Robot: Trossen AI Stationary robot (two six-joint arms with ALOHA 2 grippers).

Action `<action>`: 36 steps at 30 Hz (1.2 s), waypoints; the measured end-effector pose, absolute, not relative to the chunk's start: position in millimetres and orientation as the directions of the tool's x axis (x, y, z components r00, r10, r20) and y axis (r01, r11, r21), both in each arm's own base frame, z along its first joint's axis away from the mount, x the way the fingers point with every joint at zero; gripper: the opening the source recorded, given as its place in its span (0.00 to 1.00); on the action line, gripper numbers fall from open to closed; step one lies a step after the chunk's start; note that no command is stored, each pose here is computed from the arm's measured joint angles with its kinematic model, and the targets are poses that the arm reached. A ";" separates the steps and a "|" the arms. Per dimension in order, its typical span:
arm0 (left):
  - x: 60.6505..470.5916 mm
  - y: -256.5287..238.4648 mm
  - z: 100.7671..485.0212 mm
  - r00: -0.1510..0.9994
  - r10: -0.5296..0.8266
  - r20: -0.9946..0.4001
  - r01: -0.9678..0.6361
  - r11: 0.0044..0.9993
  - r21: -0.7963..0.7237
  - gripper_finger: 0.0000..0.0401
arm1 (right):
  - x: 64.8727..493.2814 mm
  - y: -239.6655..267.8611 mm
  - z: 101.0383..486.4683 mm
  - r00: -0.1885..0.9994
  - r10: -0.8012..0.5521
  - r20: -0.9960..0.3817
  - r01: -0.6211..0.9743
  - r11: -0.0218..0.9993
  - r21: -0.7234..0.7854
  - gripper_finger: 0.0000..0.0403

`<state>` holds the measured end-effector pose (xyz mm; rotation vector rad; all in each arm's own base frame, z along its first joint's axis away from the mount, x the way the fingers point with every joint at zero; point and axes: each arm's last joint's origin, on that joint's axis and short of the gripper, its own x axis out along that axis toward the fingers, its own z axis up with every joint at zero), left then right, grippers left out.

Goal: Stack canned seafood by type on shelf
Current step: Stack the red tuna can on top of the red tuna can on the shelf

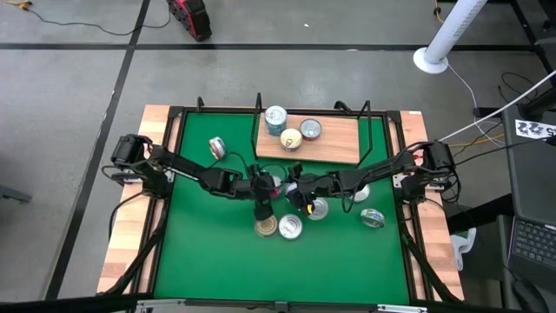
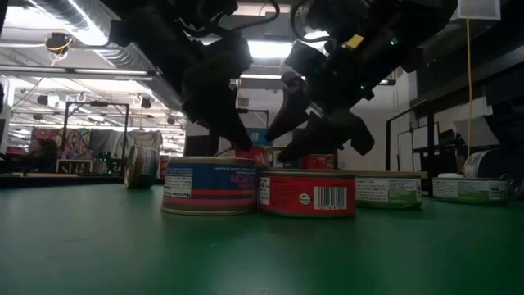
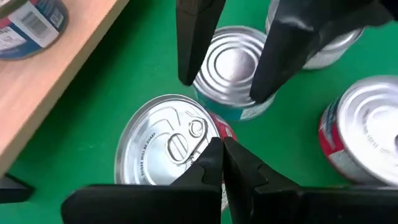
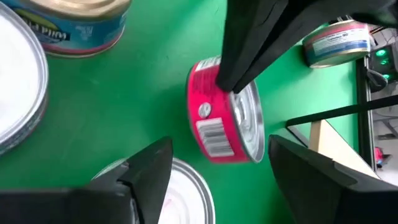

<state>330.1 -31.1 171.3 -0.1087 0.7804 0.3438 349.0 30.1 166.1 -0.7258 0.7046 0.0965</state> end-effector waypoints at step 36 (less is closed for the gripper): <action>344.5 -20.7 186.7 0.794 0.184 -0.580 -0.335 0.928 -0.165 0.05 | 346.9 27.7 164.9 0.741 -0.255 -0.621 -0.270 0.733 -0.624 0.32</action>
